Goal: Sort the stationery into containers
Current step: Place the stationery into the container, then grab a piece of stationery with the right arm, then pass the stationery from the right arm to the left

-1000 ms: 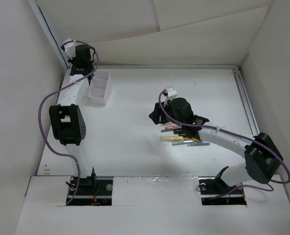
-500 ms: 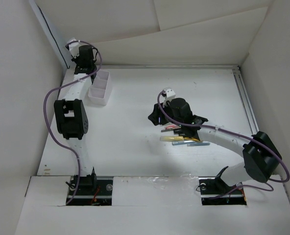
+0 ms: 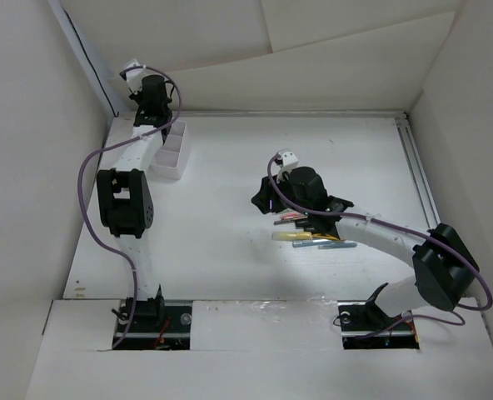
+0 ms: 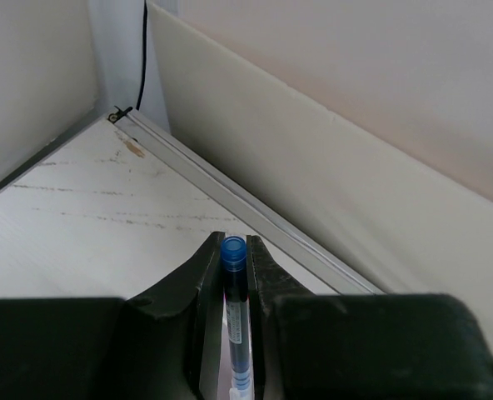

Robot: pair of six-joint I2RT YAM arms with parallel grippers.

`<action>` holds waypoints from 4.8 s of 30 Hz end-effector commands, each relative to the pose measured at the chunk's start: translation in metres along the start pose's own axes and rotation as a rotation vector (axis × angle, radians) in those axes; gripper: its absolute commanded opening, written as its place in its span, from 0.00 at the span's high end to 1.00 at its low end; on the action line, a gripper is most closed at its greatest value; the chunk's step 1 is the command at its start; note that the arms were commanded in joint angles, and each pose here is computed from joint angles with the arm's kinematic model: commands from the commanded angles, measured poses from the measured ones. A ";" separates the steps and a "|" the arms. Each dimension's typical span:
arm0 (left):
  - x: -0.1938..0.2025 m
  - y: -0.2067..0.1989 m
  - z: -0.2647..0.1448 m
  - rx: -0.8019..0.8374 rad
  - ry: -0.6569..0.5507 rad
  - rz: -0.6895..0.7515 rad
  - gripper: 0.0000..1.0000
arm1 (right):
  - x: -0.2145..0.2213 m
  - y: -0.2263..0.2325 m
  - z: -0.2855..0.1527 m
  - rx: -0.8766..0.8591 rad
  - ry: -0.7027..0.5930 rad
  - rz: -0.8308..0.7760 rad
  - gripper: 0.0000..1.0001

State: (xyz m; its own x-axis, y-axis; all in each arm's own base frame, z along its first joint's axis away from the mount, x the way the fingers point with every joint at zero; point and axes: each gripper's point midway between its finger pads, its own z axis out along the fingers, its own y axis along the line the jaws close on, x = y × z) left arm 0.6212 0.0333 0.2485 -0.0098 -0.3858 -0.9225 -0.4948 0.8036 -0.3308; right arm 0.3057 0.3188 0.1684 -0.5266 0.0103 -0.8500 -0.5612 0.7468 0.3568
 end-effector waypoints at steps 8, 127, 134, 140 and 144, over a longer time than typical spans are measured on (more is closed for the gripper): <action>0.010 0.004 -0.009 0.020 -0.029 0.016 0.89 | -0.043 0.006 -0.013 -0.013 -0.135 -0.011 0.44; 0.237 -0.091 -0.406 0.935 0.744 0.094 0.61 | -0.049 -0.142 0.031 0.441 -0.076 0.414 1.00; 0.224 -0.107 -0.413 1.005 0.727 0.075 0.58 | -0.051 -0.099 0.033 0.282 -0.042 0.404 1.00; 0.219 -0.113 -0.414 1.018 0.712 0.050 0.58 | -0.057 -0.081 0.031 0.230 -0.048 0.392 1.00; 0.224 -0.115 -0.416 1.027 0.738 0.047 0.59 | -0.055 -0.068 0.033 0.173 -0.039 0.397 1.00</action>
State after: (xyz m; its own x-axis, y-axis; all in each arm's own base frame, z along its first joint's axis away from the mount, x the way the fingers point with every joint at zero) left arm 0.3059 -0.3212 0.1362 -0.6866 -0.2113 -0.6956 0.3688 0.7233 -0.5838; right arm 0.3988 0.2764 0.1528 -0.6797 0.3323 -0.6538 -0.1223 0.8276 0.5478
